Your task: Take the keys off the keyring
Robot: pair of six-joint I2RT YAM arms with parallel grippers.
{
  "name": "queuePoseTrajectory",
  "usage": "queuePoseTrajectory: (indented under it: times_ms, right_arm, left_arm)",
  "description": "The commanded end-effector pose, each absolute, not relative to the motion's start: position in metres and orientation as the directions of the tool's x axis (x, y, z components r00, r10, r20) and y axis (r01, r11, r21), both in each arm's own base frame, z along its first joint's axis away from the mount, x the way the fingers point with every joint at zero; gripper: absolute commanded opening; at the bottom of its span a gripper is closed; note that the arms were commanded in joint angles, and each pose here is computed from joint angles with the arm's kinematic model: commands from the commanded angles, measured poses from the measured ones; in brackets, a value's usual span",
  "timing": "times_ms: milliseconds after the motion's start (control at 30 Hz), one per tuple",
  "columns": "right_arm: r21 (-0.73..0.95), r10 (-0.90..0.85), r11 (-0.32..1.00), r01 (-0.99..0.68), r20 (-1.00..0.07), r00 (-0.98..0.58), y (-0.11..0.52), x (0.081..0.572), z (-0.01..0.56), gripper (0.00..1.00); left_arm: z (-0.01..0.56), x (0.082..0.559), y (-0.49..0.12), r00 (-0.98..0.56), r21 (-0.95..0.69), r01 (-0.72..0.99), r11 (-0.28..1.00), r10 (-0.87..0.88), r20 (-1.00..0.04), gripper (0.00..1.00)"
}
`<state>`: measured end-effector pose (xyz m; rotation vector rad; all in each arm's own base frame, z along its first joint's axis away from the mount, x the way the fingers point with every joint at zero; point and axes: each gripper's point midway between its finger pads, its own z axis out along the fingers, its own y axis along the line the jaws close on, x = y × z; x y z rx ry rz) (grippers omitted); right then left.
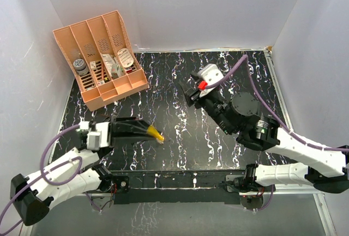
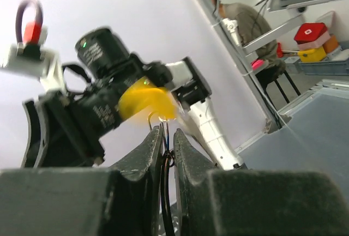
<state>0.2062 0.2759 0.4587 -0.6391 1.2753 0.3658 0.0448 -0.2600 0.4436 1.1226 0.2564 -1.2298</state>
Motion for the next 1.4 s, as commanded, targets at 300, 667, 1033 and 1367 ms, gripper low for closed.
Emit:
queuePoseTrajectory:
  times_ms: [300,667,1033,1367]
  right_arm:
    - [-0.116,0.017,0.871,-0.478,-0.964,0.264,0.239,0.214,0.497,0.53]
    - [-0.101,0.048,0.766,-0.635,-0.976,0.213,0.251,0.189,0.477,0.58]
    - [-0.107,0.08,0.645,-0.757,-0.975,0.206,0.275,0.168,0.44,0.57]
    - [-0.184,-0.004,0.722,-0.668,-0.965,0.261,0.261,0.183,0.444,0.56]
  left_arm:
    - [0.46,0.012,-0.242,0.456,0.691,0.716,-0.099,-0.683,-0.57,0.0]
    - [0.45,0.067,-0.271,0.564,0.64,0.767,0.035,-0.513,-0.647,0.0]
    - [0.462,0.139,-0.273,0.641,0.533,0.767,0.358,-0.376,-0.669,0.0]
    - [0.453,0.167,-0.278,0.636,0.504,0.756,0.418,-0.285,-0.718,0.0]
